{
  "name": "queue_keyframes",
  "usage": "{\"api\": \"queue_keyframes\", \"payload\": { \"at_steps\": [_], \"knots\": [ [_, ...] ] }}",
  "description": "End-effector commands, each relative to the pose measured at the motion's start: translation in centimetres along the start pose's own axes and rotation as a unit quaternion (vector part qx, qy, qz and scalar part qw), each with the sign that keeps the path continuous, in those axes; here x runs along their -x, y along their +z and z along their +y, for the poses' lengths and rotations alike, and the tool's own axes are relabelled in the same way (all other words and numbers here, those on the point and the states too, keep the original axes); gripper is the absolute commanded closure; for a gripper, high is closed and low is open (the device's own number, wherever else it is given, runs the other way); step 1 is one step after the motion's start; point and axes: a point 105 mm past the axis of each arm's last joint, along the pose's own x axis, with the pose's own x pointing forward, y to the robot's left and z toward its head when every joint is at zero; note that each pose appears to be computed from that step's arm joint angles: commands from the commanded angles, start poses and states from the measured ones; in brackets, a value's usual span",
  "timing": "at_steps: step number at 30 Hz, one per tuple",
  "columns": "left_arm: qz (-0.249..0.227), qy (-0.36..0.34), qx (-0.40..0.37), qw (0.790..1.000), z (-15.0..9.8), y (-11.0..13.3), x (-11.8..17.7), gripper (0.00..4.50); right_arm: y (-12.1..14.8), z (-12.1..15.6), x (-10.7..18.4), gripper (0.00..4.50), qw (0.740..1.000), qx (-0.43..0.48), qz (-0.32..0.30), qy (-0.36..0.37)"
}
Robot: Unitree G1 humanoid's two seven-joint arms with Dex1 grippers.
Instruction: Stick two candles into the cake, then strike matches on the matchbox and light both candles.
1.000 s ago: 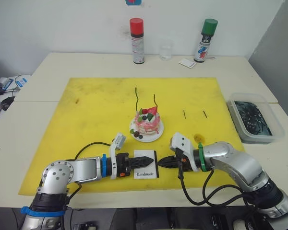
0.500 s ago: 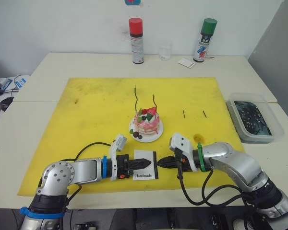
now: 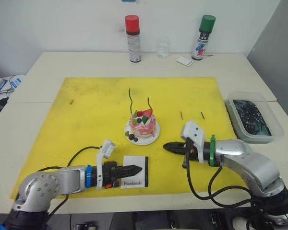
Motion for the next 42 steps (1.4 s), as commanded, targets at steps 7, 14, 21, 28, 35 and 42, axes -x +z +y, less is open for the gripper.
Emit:
{"api": "queue_keyframes", "payload": {
  "at_steps": [7,14,21,28,35,42],
  "knots": [
    [-0.051,-0.058,-0.074,0.994,-2.6,4.0,3.5,4.46,2.4,-3.5,1.4,4.50,0.988,0.013,-0.079,-0.131],
    [-0.059,-0.092,-0.063,0.992,-4.1,4.5,3.8,4.50,1.8,-5.3,2.3,3.26,0.968,0.040,-0.097,-0.229],
    [-0.081,-0.078,-0.061,0.992,-3.9,5.6,3.6,4.50,-0.6,-8.0,1.3,0.72,0.931,0.033,-0.079,-0.356],
    [-0.077,-0.074,-0.061,0.992,-3.8,5.3,3.1,4.50,-1.5,-10.2,0.4,0.72,0.907,0.006,-0.074,-0.414],
    [-0.071,-0.072,-0.061,0.993,-3.7,4.9,3.0,4.50,-2.9,-11.7,-0.5,0.72,0.896,-0.047,-0.068,-0.437],
    [-0.069,-0.071,-0.061,0.993,-3.5,4.8,2.9,4.50,-3.0,-11.8,-1.7,0.72,0.897,-0.070,-0.064,-0.433]
  ]
}}
